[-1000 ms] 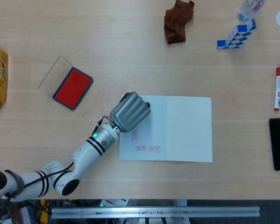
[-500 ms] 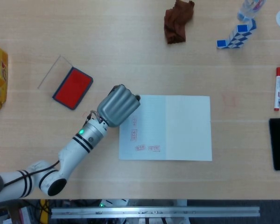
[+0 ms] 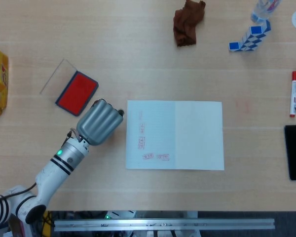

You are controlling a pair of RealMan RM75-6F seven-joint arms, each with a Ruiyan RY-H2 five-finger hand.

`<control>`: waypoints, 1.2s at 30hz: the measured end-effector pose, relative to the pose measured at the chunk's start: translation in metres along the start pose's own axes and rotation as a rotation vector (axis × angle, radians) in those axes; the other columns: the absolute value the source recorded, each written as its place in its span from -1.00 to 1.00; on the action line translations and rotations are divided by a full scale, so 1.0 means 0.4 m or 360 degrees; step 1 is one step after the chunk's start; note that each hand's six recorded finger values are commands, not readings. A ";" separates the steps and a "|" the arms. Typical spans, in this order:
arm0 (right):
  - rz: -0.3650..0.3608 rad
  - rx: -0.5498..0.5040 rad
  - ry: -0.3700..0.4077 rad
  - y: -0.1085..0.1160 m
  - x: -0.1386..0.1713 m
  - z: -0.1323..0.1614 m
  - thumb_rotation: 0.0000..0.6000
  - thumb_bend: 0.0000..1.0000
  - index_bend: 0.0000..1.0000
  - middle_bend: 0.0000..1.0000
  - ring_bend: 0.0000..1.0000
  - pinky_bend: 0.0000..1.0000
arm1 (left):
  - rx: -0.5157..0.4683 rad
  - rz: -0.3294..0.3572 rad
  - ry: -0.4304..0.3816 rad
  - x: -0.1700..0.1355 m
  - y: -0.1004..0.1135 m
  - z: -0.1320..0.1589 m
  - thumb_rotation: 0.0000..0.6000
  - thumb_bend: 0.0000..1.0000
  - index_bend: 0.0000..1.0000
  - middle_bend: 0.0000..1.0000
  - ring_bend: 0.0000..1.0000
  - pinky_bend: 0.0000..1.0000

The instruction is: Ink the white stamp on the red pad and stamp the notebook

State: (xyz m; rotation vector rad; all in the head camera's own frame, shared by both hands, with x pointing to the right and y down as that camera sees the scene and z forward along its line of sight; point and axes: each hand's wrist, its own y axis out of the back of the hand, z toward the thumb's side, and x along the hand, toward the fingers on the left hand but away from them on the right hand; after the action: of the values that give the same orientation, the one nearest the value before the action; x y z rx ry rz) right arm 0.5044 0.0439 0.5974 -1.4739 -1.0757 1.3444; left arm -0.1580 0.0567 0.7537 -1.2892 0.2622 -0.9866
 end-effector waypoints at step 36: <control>-0.0014 0.0017 -0.0030 0.013 0.012 -0.009 1.00 -0.76 -0.08 -0.02 -0.18 0.15 | 0.0029 -0.0064 0.0006 0.022 -0.059 0.043 1.00 -0.35 0.05 1.00 1.00 1.00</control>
State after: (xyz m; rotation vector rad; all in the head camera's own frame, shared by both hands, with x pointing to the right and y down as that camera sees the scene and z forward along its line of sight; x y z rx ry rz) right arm 0.5085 0.0468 0.5915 -1.4495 -1.0843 1.3587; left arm -0.1524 0.0630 0.7831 -1.2801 0.2305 -1.0238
